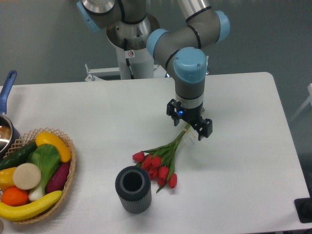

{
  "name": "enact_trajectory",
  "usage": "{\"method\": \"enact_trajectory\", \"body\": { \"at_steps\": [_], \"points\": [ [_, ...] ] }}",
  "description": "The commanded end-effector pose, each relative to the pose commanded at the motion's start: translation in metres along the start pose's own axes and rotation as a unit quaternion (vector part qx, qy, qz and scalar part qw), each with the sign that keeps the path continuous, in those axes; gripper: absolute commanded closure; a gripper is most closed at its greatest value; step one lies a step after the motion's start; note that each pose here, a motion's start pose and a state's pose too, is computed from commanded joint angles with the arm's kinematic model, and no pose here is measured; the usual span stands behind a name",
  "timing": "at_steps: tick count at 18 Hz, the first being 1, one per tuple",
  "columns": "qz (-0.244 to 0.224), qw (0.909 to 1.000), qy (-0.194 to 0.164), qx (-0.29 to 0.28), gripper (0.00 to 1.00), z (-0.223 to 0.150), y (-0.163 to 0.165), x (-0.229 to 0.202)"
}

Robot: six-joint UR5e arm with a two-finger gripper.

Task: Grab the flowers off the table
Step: 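Move the gripper down and over the green tulip stems, then close the gripper around the tulip stems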

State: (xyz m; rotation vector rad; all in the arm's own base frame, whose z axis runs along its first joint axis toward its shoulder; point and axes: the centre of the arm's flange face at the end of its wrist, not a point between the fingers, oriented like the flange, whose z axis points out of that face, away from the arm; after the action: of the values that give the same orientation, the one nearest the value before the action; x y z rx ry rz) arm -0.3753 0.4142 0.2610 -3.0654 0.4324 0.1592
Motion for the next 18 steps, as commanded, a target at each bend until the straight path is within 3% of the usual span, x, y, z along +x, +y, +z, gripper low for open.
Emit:
{"method": "enact_trajectory", "body": {
  "at_steps": [7, 18],
  "points": [
    [-0.004, 0.9997, 0.023, -0.007, 0.0, 0.022, -0.01, 0.017],
    [-0.029, 0.9993, 0.02, -0.01, 0.0, 0.059, -0.013, 0.015]
  ]
}}
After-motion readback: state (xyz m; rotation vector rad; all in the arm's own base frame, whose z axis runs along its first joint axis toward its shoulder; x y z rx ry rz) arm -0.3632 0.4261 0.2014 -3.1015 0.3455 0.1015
